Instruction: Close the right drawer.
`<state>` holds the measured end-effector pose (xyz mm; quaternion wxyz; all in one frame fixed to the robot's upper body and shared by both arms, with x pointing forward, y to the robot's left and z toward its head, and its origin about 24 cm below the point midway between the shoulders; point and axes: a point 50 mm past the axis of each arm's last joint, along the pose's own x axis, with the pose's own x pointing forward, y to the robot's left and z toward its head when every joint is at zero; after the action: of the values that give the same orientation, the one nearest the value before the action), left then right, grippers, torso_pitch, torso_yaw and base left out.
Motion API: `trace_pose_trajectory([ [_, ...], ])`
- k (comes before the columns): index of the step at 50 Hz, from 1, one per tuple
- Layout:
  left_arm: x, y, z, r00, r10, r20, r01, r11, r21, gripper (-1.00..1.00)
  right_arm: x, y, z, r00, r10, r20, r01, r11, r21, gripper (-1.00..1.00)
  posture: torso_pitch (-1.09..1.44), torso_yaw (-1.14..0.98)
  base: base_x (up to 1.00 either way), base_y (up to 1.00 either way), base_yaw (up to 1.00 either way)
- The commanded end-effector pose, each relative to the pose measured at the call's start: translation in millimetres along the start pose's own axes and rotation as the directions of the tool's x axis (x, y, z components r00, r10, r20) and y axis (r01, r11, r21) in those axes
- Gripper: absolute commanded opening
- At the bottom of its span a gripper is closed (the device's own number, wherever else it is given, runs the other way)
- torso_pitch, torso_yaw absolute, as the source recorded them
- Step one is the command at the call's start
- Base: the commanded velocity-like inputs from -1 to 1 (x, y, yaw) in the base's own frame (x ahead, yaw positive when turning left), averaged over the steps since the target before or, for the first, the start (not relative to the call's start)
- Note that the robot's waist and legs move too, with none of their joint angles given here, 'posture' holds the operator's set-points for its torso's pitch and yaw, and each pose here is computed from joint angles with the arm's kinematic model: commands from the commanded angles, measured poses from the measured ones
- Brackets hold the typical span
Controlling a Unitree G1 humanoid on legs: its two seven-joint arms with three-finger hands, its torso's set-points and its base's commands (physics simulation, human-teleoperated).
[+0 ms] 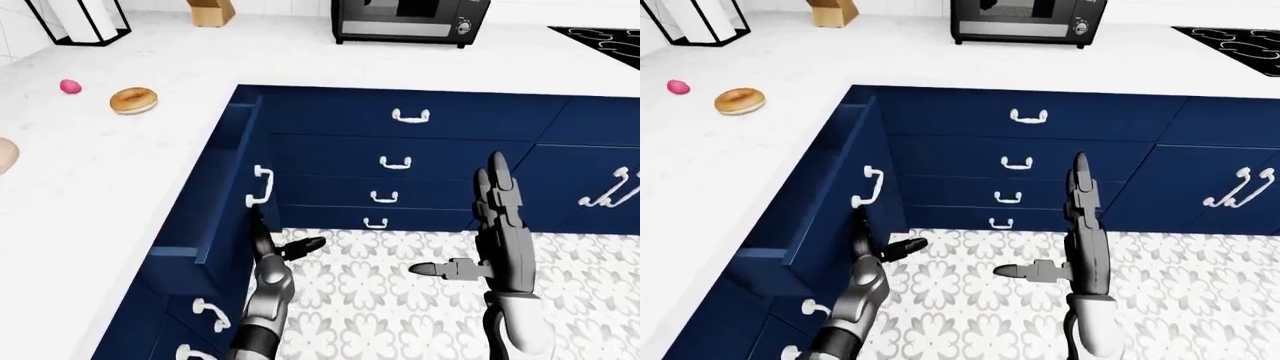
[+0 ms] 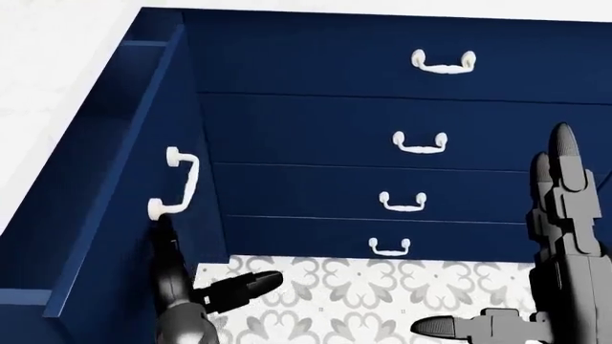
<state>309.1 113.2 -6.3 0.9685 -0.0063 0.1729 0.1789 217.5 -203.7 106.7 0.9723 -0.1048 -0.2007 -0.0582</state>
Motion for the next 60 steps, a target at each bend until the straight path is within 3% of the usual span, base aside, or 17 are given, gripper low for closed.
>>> trace_pose_trajectory([
  [1,5.3,7.2,21.9,0.995,0.058,0.083,-0.054,0.997,-0.052,1.0,5.0,-1.7,15.2,0.996,-0.007,0.086,0.007,1.0,-0.008,1.0,0.0,0.0,0.0,0.0,0.0],
  [16,14.1,34.6,25.3,0.989,0.128,0.073,-0.121,0.988,-0.094,1.0,5.7,-0.8,15.2,0.996,-0.005,0.085,0.006,1.0,-0.008,1.0,0.0,0.0,0.0,0.0,0.0],
  [34,25.8,67.6,25.4,0.973,0.227,0.05,-0.218,0.966,-0.138,1.0,5.4,-0.3,12.8,0.997,-0.002,0.081,0.003,1.0,-0.009,1.0,0.0,0.0,0.0,0.0,0.0],
  [42,32.2,80.6,28.0,0.962,0.272,0.032,-0.263,0.95,-0.17,1.0,5.5,-1.0,13.0,0.997,-0.006,0.079,0.006,1.0,-0.009,1.0,0.0,0.0,0.0,0.0,0.0],
  [60,42.0,116.0,30.3,0.921,0.39,-0.006,-0.379,0.892,-0.246,1.0,6.4,0.3,12.9,0.997,-0.004,0.074,0.005,1.0,-0.012,1.0,0.0,0.0,0.0,0.0,0.0],
])
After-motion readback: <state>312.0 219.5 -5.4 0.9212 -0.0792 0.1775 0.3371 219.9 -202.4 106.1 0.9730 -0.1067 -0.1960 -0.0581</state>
